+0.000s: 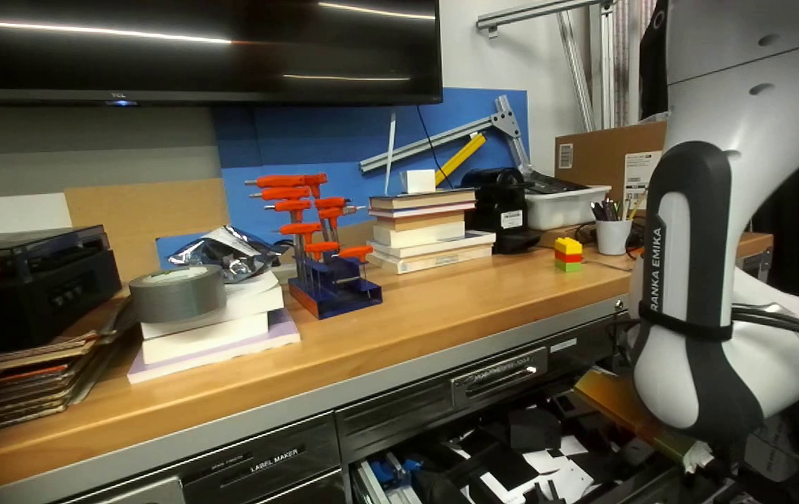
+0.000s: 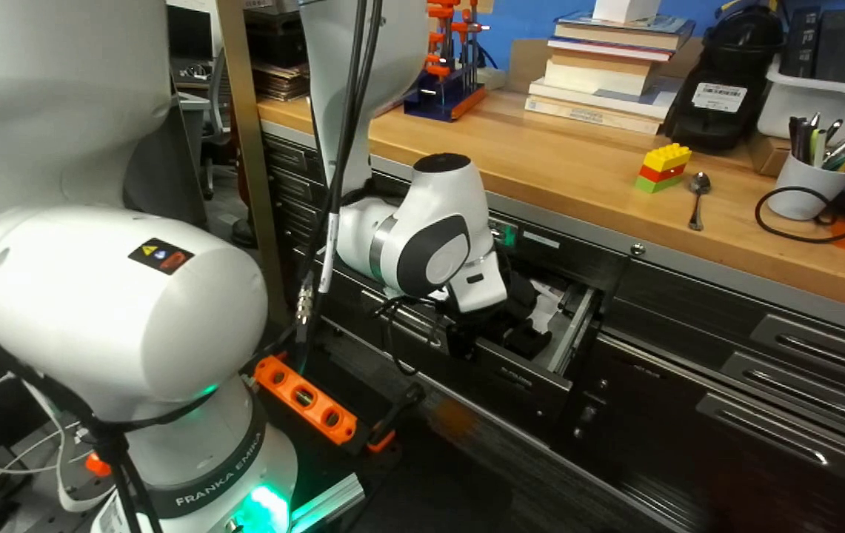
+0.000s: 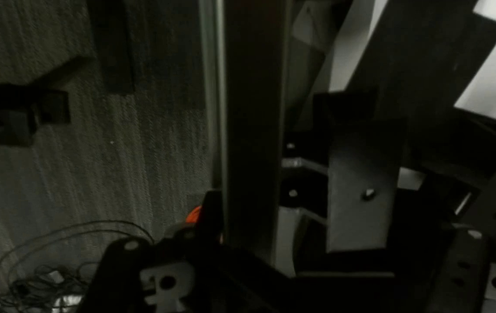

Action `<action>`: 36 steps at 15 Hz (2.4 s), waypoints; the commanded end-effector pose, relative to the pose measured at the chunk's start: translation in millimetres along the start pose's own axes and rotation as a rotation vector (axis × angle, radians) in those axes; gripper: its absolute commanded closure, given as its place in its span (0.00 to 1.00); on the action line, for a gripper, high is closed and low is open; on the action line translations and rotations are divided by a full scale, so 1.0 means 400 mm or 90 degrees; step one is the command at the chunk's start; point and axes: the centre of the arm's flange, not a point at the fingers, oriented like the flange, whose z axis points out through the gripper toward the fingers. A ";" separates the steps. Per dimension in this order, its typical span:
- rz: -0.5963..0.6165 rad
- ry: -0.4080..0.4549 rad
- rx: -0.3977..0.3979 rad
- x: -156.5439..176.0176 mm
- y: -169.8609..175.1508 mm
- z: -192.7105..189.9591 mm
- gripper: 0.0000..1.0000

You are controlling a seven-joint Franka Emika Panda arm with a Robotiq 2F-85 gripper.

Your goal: Put the black objects in the drawer and close it

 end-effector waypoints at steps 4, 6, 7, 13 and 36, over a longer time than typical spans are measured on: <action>-0.098 0.050 0.137 0.081 -0.049 0.012 0.00; -0.129 0.051 0.167 0.090 -0.082 0.018 0.00; -0.144 0.047 0.181 0.095 -0.105 0.020 0.00; -0.201 0.031 0.236 0.112 -0.210 0.038 0.00; -0.352 -0.115 -0.093 0.018 -0.114 -0.136 0.00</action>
